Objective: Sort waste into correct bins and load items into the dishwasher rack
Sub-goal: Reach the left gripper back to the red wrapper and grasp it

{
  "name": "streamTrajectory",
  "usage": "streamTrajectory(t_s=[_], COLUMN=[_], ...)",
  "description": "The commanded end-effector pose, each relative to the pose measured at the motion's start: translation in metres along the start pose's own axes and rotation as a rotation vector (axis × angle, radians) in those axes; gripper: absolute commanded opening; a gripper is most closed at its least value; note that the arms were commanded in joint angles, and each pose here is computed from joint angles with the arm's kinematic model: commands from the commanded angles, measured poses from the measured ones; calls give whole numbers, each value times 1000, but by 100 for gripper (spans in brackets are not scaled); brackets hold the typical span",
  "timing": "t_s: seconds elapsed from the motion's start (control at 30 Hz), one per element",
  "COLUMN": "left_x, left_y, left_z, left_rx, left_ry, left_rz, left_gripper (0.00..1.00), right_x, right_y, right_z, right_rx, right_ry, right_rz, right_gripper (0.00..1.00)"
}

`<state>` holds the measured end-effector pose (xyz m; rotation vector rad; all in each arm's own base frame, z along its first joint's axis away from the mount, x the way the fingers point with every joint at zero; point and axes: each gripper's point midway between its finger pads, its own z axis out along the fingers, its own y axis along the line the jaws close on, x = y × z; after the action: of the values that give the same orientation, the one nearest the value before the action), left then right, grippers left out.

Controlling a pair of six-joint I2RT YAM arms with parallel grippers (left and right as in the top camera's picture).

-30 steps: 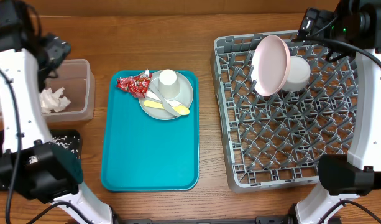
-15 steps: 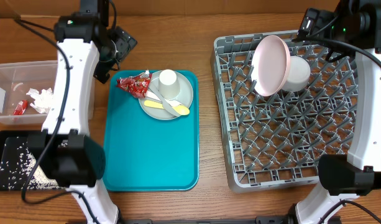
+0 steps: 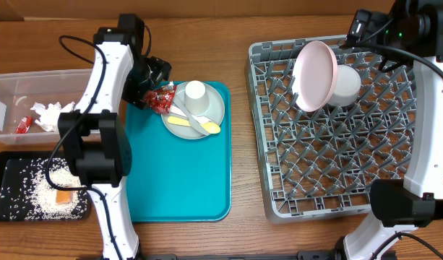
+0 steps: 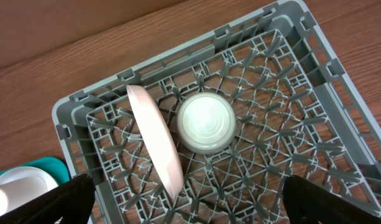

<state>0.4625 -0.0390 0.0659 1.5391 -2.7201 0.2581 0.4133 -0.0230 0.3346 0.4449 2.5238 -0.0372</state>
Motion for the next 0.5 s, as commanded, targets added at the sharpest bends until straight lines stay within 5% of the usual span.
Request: streamTrajectory(t_s=[0.0,0.37,0.47], left_x=[-8,-17,-18], left_y=[3,13,14], left_z=[11,26,26], left_rx=[-28,-87,-94], left_ry=[-17,-53,-61], left_rz=[-72,-104,-103], left_gripper=[98,91,71], right_x=[-2,-2,-2], right_y=[-2,-2,-2], right_z=[-3,-3,-3], right_rx=[5,5,5], right_ry=[-13,-14,-13], right_rz=[0,0,0], right_gripper=[100,100,100])
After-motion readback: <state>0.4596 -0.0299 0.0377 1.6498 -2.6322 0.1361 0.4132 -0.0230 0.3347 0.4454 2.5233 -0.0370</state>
